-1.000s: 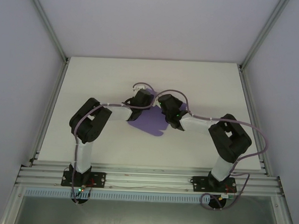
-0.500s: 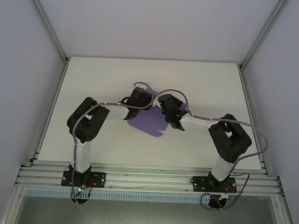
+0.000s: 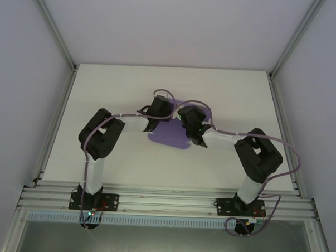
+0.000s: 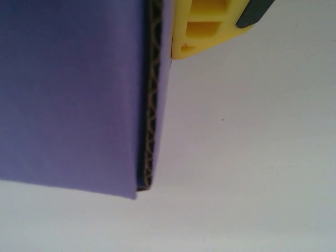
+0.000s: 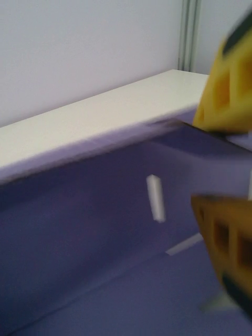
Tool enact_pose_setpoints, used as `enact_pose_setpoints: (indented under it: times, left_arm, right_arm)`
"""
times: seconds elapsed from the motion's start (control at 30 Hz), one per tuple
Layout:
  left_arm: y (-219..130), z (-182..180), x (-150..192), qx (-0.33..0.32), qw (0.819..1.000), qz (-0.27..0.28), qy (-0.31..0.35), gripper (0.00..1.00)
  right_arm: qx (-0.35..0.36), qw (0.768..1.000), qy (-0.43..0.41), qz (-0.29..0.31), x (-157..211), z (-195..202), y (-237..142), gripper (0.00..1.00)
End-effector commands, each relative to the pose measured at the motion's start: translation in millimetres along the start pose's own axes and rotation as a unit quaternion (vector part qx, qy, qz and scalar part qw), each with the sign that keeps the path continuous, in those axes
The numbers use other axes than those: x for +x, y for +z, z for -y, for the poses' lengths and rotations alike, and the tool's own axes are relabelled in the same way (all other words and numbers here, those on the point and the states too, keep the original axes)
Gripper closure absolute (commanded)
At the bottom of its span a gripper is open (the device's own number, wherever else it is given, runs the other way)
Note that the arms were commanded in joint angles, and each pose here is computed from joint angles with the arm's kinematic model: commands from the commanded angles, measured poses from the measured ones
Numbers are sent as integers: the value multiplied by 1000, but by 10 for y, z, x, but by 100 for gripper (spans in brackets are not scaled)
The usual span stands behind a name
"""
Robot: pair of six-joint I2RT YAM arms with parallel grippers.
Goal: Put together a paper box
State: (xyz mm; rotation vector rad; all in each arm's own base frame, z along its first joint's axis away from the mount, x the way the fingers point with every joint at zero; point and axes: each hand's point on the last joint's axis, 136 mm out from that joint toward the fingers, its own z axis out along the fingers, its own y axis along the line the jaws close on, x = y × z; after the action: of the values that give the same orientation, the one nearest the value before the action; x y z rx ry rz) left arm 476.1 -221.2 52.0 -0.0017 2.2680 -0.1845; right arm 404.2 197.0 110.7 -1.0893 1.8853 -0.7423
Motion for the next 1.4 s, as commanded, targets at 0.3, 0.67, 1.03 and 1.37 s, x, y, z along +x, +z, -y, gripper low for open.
enact_pose_setpoints:
  times: [0.3, 0.67, 1.03, 1.37]
  left_arm:
    - [-575, -53, -545, 177, 977, 52, -102, 100]
    - [-1065, 384, -642, 311, 949, 37, -39, 100]
    - [-1017, 453, -543, 313, 949, 14, -25, 100]
    - [-973, 577, -498, 328, 944, 1, -29, 100]
  right_arm:
    - [-117, 919, 365, 96, 337, 783, -865, 0]
    - [-304, 837, 407, 204, -202, 773, -1245, 9]
    - [-303, 812, 451, 211, -315, 852, -1152, 30]
    - [-325, 790, 467, 227, -396, 787, -1163, 64]
